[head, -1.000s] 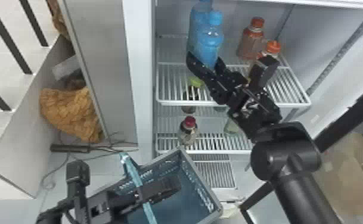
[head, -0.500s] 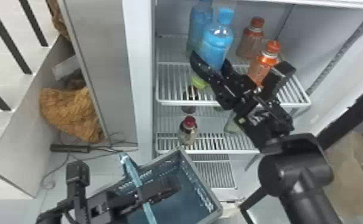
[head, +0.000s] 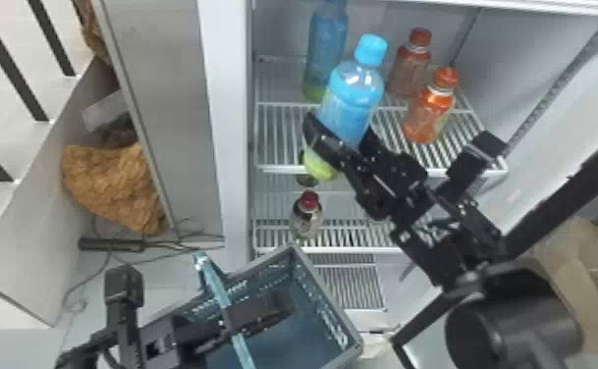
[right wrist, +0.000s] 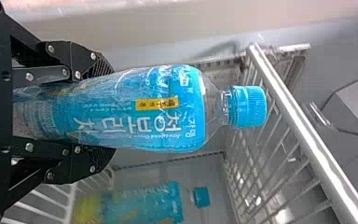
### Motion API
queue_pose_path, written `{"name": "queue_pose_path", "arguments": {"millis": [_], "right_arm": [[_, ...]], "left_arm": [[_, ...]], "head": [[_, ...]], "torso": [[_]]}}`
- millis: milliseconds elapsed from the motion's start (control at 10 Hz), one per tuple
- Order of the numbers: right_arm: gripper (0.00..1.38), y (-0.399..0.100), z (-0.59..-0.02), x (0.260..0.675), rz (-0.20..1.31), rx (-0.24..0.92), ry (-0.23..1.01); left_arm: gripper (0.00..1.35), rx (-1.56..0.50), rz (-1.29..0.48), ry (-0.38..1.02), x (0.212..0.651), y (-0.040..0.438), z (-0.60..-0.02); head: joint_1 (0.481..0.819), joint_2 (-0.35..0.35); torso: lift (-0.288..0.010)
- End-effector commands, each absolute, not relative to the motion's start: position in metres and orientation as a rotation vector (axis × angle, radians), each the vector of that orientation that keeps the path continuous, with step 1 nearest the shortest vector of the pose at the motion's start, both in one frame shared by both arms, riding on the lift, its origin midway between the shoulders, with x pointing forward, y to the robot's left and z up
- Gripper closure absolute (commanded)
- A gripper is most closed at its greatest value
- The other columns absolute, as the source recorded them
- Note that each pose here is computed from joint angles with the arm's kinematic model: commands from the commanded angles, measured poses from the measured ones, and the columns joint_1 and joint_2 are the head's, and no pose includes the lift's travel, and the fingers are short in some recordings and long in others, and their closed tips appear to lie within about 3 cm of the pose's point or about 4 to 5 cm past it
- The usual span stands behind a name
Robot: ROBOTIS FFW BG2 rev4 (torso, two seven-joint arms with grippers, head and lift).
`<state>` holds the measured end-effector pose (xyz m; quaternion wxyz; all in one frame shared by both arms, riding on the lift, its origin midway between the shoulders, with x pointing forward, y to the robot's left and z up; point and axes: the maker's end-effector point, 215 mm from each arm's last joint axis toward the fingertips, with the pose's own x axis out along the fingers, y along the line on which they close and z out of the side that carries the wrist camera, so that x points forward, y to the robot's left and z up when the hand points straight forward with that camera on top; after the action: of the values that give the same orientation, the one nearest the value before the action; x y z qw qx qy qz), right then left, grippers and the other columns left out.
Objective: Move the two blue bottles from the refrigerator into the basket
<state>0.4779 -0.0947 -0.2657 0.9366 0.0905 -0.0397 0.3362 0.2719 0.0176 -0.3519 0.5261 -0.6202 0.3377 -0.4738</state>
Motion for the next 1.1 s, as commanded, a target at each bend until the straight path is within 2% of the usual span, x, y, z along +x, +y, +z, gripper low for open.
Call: {"name": "queue_pose_path", "arguments": {"millis": [0,500,1000], "right_arm": [[1.28,-0.093,-0.274,0.448,0.706,0.196,-0.019],[1.28,-0.096,-0.313,0.390,0.747,0.241,0.155],[1.28,-0.085,-0.353,0.353,0.788,0.306,0.296]], "left_arm": [[1.20,-1.482,-1.135,0.808,0.272,0.017,-0.352],[1.20,-1.480,-1.128,0.810,0.272,0.018,-0.354],[1.20,-1.481,-1.125,0.807,0.274,0.017,-0.354]], "head": [[0.695,-0.118],[0.695,-0.136],[0.695,-0.130]], "torso": [[-0.010],[-0.010],[-0.010]]}}
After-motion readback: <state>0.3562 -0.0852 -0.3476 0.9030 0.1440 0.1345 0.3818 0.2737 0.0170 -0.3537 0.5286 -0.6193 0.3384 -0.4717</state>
